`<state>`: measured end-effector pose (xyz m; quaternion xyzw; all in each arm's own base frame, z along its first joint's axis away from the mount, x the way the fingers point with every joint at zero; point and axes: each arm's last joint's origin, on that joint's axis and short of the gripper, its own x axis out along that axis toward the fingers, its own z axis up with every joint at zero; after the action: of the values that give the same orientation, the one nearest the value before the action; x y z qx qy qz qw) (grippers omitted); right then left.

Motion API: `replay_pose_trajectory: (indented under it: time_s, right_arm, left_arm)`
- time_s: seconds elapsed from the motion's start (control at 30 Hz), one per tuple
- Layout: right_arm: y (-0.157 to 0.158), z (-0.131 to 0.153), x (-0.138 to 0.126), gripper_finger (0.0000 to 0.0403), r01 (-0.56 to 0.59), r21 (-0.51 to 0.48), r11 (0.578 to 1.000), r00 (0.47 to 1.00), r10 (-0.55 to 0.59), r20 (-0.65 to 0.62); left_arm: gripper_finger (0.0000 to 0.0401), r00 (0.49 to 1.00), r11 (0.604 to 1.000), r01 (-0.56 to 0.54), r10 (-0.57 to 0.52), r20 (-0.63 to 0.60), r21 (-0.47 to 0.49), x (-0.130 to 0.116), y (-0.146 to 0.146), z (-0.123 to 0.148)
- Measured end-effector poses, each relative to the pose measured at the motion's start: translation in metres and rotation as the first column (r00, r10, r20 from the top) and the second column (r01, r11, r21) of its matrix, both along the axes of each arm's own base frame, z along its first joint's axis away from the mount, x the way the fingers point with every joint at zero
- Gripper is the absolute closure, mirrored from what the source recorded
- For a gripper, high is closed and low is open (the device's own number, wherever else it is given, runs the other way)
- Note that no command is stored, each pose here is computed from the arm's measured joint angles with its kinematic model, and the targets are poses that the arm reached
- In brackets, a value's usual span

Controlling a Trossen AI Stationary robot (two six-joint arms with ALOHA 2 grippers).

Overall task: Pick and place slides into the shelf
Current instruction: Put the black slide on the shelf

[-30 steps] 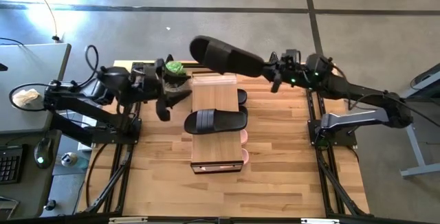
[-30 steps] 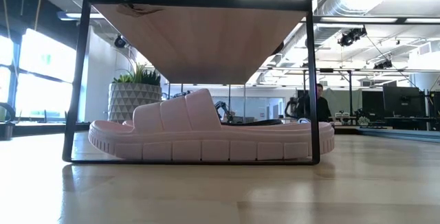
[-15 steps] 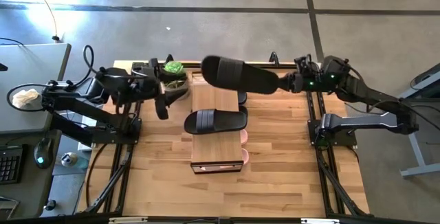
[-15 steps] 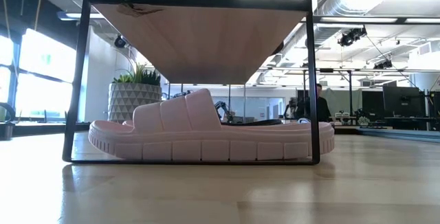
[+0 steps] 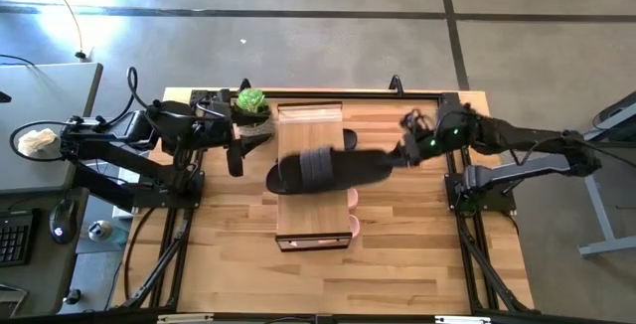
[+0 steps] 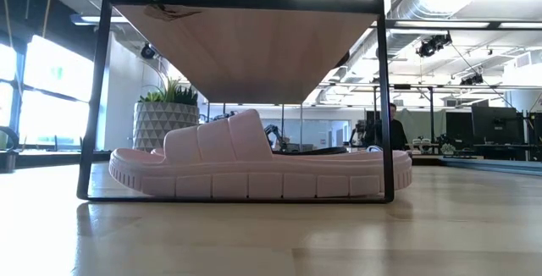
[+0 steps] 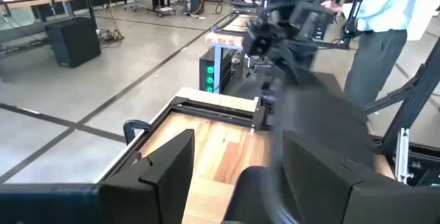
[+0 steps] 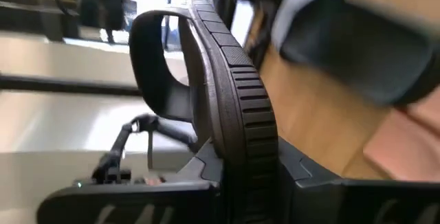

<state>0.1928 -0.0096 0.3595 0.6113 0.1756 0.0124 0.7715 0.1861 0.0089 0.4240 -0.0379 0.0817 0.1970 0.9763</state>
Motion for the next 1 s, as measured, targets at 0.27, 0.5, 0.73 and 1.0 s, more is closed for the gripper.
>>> replay_pose_trajectory:
  time_s: [0.27,0.5,0.73,1.0]
  right_arm:
    - [0.04,-0.019,0.021,0.0365,-0.03,0.081,0.996,0.989,0.041,-0.14]
    - [0.064,-0.034,0.043,0.0368,0.01,0.066,0.998,0.983,0.002,-0.183]
    - [0.081,-0.052,0.069,0.0367,0.007,0.08,0.997,0.983,0.008,-0.184]
    - [0.082,-0.068,0.088,0.0368,0.039,0.06,0.997,0.978,-0.025,-0.208]
  left_arm:
    - [0.0201,0.999,0.999,-0.033,0.033,-0.003,0.012,0.0,0.001,0.0]
    - [0.0201,0.999,0.999,-0.034,0.034,-0.004,0.013,0.0,0.001,0.0]
    - [0.0201,0.999,0.999,-0.033,0.033,-0.027,0.013,-0.001,0.001,-0.002]
    - [0.0201,0.998,0.999,-0.036,0.036,-0.053,-0.005,-0.002,0.001,-0.005]
